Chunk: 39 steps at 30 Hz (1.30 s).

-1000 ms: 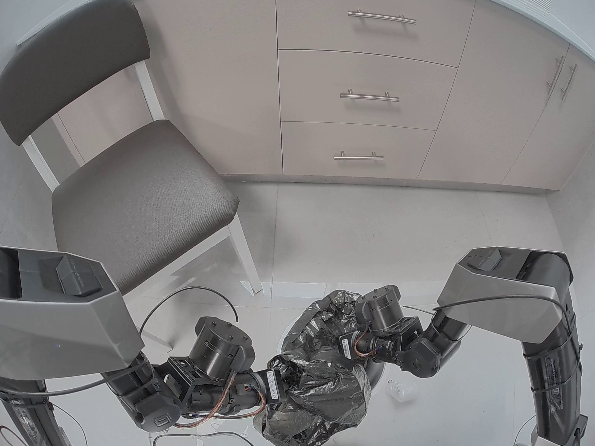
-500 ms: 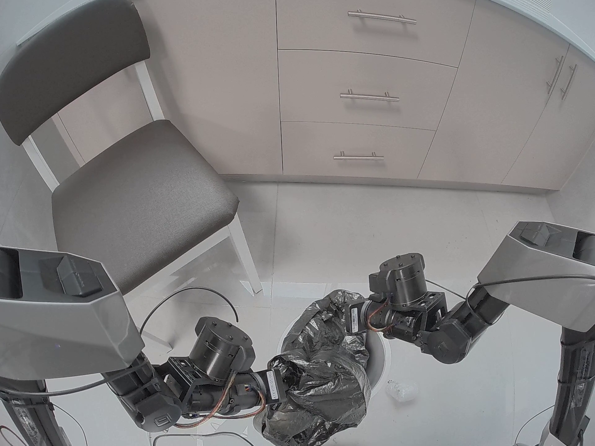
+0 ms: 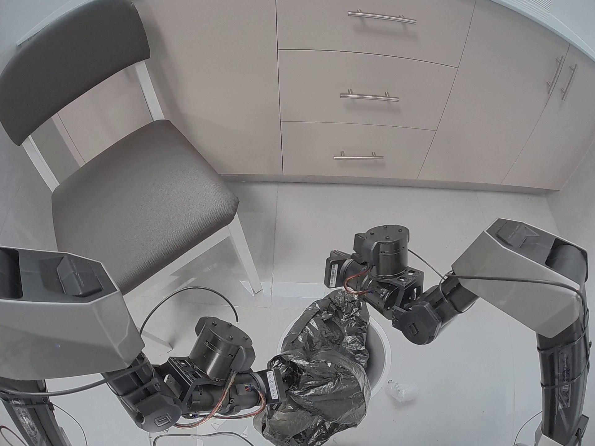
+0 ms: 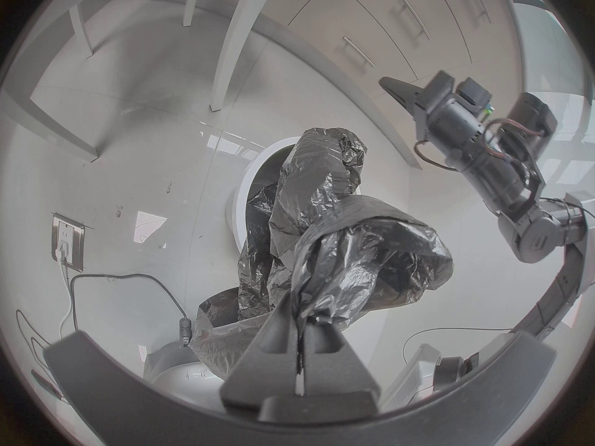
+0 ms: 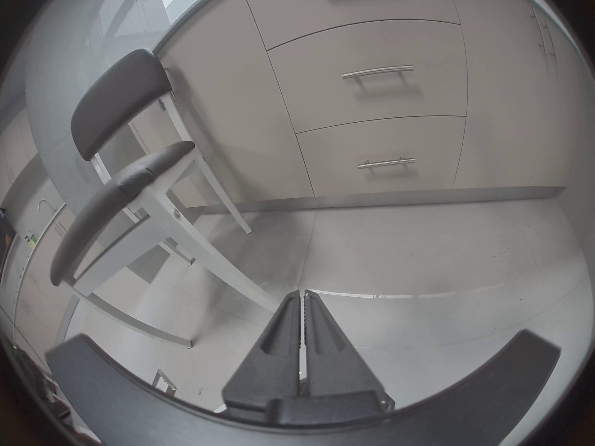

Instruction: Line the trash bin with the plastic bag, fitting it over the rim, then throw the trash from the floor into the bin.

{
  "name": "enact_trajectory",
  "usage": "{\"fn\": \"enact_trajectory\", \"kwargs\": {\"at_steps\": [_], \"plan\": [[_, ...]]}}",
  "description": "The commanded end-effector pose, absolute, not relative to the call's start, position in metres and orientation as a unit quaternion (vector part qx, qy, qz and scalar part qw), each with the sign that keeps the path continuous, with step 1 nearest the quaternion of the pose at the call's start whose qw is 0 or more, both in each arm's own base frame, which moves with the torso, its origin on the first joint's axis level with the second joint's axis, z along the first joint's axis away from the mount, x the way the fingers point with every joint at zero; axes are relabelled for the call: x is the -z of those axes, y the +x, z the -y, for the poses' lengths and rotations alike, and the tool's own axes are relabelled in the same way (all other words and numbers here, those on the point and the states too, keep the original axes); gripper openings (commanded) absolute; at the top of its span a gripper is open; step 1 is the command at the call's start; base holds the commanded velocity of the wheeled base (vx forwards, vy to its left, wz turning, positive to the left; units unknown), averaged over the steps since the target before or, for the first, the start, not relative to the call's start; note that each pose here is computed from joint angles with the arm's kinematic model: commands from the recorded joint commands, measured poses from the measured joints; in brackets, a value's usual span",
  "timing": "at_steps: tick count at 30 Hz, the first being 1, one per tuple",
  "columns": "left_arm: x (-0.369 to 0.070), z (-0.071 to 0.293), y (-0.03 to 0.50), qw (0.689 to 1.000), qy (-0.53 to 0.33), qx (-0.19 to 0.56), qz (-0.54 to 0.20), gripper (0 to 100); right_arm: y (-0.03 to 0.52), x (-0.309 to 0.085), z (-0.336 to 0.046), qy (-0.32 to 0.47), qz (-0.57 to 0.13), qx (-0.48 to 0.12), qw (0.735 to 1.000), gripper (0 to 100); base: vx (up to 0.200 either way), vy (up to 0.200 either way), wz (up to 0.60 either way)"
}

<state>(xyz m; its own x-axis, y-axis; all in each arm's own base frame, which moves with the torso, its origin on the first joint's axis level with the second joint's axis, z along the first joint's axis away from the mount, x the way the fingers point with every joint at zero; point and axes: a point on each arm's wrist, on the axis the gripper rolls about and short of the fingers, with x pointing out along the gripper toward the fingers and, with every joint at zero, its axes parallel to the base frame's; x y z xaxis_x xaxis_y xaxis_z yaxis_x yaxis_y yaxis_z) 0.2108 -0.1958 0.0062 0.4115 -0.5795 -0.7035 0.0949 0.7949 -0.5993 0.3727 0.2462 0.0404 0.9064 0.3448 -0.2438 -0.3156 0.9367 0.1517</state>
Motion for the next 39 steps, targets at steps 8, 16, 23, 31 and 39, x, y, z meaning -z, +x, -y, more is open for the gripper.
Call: {"fn": "enact_trajectory", "kwargs": {"at_steps": [8, 16, 23, 31, 39], "plan": [[-0.006, 0.196, 0.211, 0.804, -0.242, 0.210, -0.500, 0, 0.402, 0.005, -0.251, 0.020, -0.160, -0.147, 0.976, 0, 0.000, 0.000, 0.00], [-0.005, 0.196, 0.211, 0.804, -0.242, 0.209, -0.501, 0, 0.400, 0.018, -0.246, 0.004, -0.177, -0.143, 0.974, 0, 0.000, 0.000, 0.00], [-0.005, 0.196, 0.211, 0.809, -0.239, 0.202, -0.498, 0, 0.397, 0.032, -0.240, -0.006, -0.198, -0.137, 0.970, 0, 0.000, 0.000, 0.00], [-0.003, 0.198, 0.210, 0.812, -0.237, 0.201, -0.494, 0, 0.367, 0.028, -0.227, -0.026, -0.234, -0.141, 0.962, 0, 0.000, 0.000, 0.00], [-0.002, 0.197, 0.210, 0.812, -0.237, 0.201, -0.494, 0, 0.337, 0.023, -0.216, -0.038, -0.264, -0.145, 0.953, 0, 0.000, 0.000, 0.00]]}}
